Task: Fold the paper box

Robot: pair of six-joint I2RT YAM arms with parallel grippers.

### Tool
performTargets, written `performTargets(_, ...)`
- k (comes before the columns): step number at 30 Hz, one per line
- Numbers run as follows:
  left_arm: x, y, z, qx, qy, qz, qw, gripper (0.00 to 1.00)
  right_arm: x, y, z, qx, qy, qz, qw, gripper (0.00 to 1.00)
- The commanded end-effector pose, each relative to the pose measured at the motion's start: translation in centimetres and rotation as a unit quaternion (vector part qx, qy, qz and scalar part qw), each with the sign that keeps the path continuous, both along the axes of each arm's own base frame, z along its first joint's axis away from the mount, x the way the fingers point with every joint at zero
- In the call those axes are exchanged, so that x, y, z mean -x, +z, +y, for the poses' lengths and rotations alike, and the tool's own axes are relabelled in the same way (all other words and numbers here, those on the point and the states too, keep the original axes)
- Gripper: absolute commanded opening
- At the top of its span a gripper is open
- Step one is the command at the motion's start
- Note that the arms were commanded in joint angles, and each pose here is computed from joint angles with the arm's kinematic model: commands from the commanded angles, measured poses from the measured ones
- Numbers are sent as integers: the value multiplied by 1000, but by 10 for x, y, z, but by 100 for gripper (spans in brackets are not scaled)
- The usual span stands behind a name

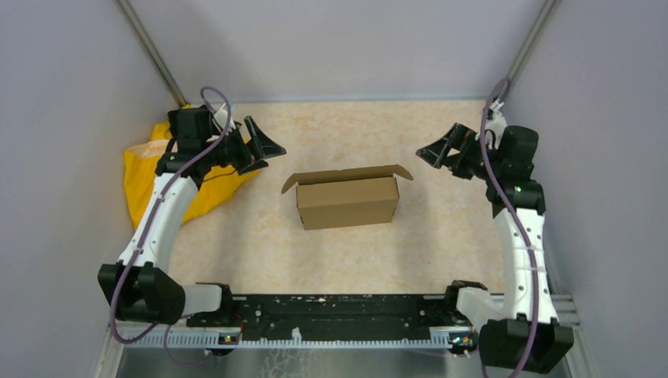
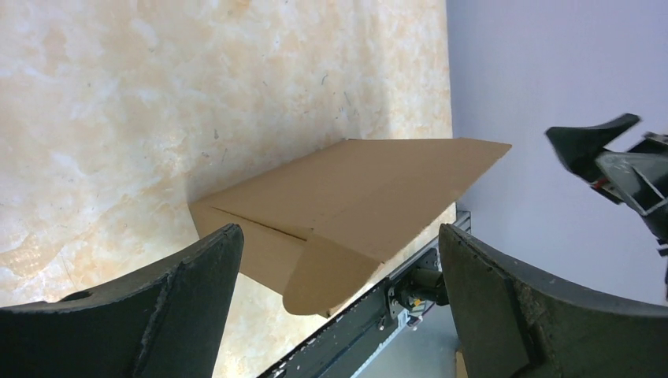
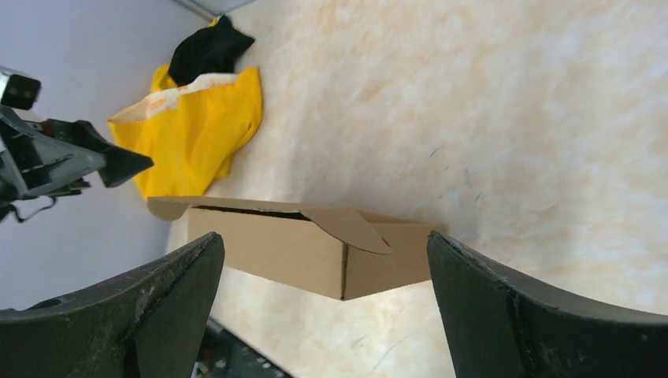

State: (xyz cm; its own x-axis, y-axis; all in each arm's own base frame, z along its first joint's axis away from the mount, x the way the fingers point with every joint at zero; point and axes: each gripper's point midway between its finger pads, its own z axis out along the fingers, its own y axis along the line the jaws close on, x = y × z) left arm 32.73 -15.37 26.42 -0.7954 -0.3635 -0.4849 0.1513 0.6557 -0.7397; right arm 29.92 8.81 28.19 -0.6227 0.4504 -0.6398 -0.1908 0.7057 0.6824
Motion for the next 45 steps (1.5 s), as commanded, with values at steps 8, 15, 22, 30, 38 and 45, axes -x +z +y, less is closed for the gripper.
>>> performTargets(8,12,56,11,-25,22,-138,990,99,12,64,-27,91,-90,-141,982,99)
performTargets(15,21,96,17,3,65,-201,977,99,12,148,-4,-53,-75,-232,968,99)
performTargets(22,6,159,16,17,72,-327,942,99,3,229,-6,27,-52,-301,952,99)
performTargets(30,30,148,9,-50,8,-395,917,99,8,125,-5,167,-23,-260,951,98)
performTargets(38,37,118,-13,-105,-4,-375,921,99,32,43,1,218,-2,-227,949,90)
performTargets(45,20,49,-47,-249,19,-320,914,99,16,33,9,245,5,-213,946,79)
